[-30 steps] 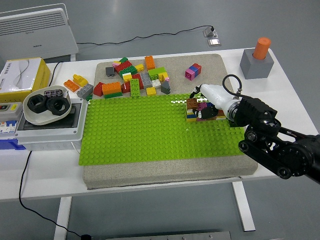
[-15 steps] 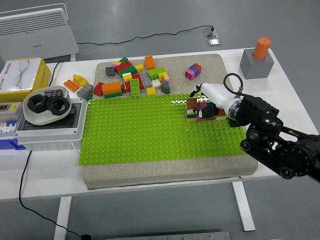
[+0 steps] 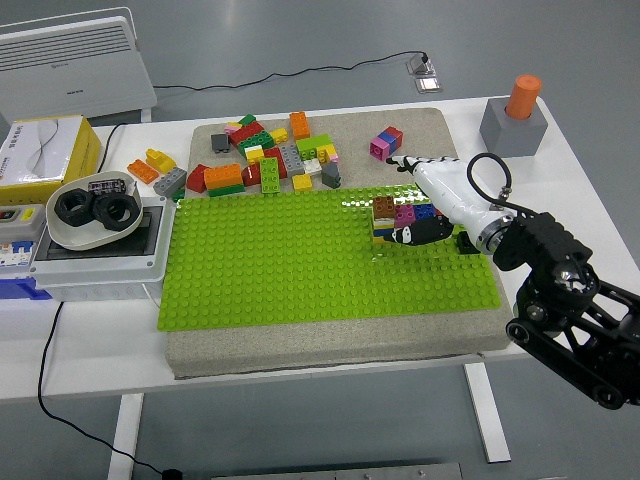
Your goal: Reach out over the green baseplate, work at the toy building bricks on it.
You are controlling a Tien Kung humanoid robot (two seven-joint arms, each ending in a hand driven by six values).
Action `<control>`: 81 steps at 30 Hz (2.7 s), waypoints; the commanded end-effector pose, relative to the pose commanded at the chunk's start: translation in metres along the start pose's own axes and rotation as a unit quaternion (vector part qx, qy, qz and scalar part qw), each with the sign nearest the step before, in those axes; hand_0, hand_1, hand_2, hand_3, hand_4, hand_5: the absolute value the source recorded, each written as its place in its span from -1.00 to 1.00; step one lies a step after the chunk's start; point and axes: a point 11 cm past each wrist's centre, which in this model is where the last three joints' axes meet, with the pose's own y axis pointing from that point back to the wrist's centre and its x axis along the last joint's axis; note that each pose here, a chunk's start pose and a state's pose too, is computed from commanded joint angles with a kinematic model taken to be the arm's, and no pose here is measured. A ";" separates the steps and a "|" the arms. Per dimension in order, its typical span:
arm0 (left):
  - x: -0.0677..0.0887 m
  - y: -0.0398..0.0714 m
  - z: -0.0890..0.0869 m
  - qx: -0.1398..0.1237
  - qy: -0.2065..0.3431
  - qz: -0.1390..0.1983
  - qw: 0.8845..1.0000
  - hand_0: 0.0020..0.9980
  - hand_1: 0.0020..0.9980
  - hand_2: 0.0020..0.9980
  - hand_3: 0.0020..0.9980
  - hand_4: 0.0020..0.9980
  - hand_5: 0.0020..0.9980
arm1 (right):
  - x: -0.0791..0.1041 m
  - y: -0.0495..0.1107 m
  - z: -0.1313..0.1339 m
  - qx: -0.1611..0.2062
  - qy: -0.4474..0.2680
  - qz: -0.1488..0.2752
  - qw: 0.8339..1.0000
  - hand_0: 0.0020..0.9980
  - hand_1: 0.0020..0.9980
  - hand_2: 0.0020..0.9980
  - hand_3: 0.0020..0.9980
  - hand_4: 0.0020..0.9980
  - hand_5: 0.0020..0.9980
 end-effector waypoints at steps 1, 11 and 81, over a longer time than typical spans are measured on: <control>-0.002 0.000 -0.003 0.002 0.000 -0.001 1.000 0.34 -0.26 -0.21 -0.07 -0.82 -1.00 | -0.001 0.001 -0.005 0.007 0.006 0.008 1.000 0.63 0.66 0.76 0.31 1.00 0.12; -0.011 0.001 -0.007 0.007 -0.005 -0.015 1.000 0.36 -0.23 -0.08 0.03 -0.97 -1.00 | -0.012 0.000 -0.012 0.013 0.047 0.027 0.998 0.71 0.72 0.81 0.17 1.00 0.17; -0.003 0.001 0.008 -0.009 0.001 -0.008 1.000 0.39 -0.24 -0.12 -0.04 -0.95 -1.00 | -0.048 -0.022 0.020 -0.032 0.041 -0.034 0.998 0.72 0.71 0.81 0.23 0.90 0.18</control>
